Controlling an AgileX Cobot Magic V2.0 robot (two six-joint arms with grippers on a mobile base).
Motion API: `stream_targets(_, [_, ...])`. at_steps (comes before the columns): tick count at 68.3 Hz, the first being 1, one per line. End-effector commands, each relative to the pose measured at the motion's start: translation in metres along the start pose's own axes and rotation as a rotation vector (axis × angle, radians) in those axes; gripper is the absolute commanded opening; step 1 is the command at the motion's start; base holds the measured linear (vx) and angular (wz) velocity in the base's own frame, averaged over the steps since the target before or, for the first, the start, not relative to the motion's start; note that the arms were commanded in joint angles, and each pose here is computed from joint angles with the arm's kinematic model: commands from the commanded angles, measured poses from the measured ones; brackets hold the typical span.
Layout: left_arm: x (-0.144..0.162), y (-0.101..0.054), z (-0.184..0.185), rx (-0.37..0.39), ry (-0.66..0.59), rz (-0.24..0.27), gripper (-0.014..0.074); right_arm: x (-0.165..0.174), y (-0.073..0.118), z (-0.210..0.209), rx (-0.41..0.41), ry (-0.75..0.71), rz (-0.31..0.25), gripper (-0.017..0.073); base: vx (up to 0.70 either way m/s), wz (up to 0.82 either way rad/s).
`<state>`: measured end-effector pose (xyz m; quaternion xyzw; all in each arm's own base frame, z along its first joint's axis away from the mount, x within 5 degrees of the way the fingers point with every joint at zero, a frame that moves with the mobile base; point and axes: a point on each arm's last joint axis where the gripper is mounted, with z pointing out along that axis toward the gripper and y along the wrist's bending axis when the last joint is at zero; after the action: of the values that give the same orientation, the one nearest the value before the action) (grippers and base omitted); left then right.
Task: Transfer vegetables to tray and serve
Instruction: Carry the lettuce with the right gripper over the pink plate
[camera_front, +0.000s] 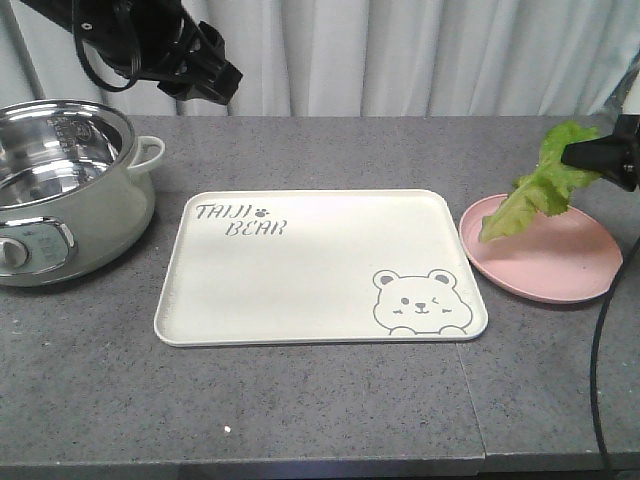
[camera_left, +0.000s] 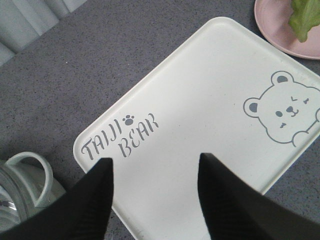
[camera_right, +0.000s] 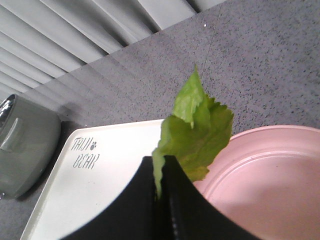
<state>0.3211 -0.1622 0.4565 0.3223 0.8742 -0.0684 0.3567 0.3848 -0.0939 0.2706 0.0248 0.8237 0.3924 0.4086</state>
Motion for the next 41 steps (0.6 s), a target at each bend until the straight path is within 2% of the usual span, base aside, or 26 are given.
stream_targets(1, [-0.005, -0.001, -0.023, -0.013, -0.080, -0.010, 0.0356, -0.013, 0.020, 0.001, -0.050, -0.051, -0.048, 0.0020, 0.00, 0.00])
stream_targets(11, [-0.005, 0.000, -0.020, -0.011, -0.074, -0.036, 0.0356, -0.007, 0.004, 0.012, 0.057, -0.014, -0.053, 0.0029, 0.00, 0.00])
stream_targets(24, [-0.005, 0.000, -0.019, -0.011, -0.073, -0.036, 0.0356, 0.003, -0.010, 0.016, 0.123, 0.066, -0.065, 0.0095, 0.00, 0.00])
stream_targets(32, [-0.005, 0.000, -0.019, -0.011, -0.073, -0.036, 0.0356, 0.005, -0.013, 0.015, 0.156, 0.092, -0.072, 0.0210, 0.00, 0.00])
stream_targets(41, [-0.005, 0.000, -0.019, -0.011, -0.073, -0.036, 0.0356, 0.003, -0.017, 0.015, 0.202, 0.073, -0.082, 0.0379, 0.00, 0.00])
